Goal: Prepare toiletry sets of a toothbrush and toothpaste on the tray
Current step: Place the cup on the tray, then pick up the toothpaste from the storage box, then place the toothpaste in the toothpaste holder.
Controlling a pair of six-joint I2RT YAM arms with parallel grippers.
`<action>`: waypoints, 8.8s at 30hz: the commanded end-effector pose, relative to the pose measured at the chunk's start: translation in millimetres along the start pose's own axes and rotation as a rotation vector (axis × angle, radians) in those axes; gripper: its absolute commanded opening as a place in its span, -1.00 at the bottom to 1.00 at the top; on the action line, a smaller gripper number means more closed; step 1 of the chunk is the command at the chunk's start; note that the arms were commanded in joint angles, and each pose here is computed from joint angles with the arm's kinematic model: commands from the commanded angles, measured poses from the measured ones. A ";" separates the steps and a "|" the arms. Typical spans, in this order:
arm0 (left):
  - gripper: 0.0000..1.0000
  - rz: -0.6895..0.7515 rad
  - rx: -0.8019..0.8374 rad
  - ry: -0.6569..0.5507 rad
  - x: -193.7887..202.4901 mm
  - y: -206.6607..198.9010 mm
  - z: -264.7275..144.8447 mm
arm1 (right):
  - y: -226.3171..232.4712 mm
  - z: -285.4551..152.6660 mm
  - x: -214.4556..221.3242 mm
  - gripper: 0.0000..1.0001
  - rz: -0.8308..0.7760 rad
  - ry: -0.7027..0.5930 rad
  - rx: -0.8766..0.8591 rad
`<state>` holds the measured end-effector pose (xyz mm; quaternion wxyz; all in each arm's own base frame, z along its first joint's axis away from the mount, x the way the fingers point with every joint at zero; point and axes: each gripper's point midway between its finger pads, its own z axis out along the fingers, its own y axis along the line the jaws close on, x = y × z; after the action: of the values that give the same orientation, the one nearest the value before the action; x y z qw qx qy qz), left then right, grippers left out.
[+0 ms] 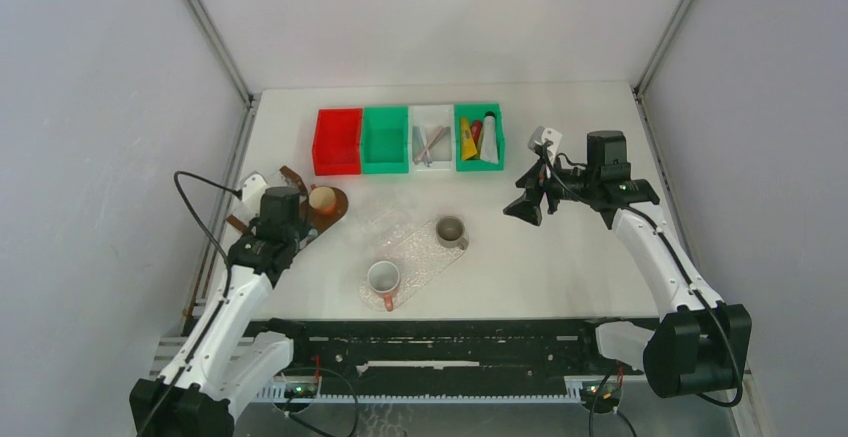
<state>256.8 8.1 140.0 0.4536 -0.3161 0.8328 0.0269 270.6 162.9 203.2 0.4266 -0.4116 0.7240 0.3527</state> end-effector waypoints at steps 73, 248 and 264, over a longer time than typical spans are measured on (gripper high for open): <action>0.51 -0.441 -0.310 -0.075 -62.8 63.3 2.5 | -14.7 -7.8 -2.6 0.67 0.011 -0.019 0.036; 0.78 0.092 1.703 -0.161 -10.1 -197.3 -260.2 | 53.9 -53.6 -79.0 -1.00 -0.183 -0.252 -0.013; 0.87 0.018 1.685 0.505 51.1 -241.2 -249.5 | 96.0 -33.0 5.6 -1.00 -0.872 -0.179 -0.139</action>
<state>191.9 -277.1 272.4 0.3742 0.0980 0.6751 -0.6282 177.4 166.2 228.2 0.5488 -0.6032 0.5114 0.2711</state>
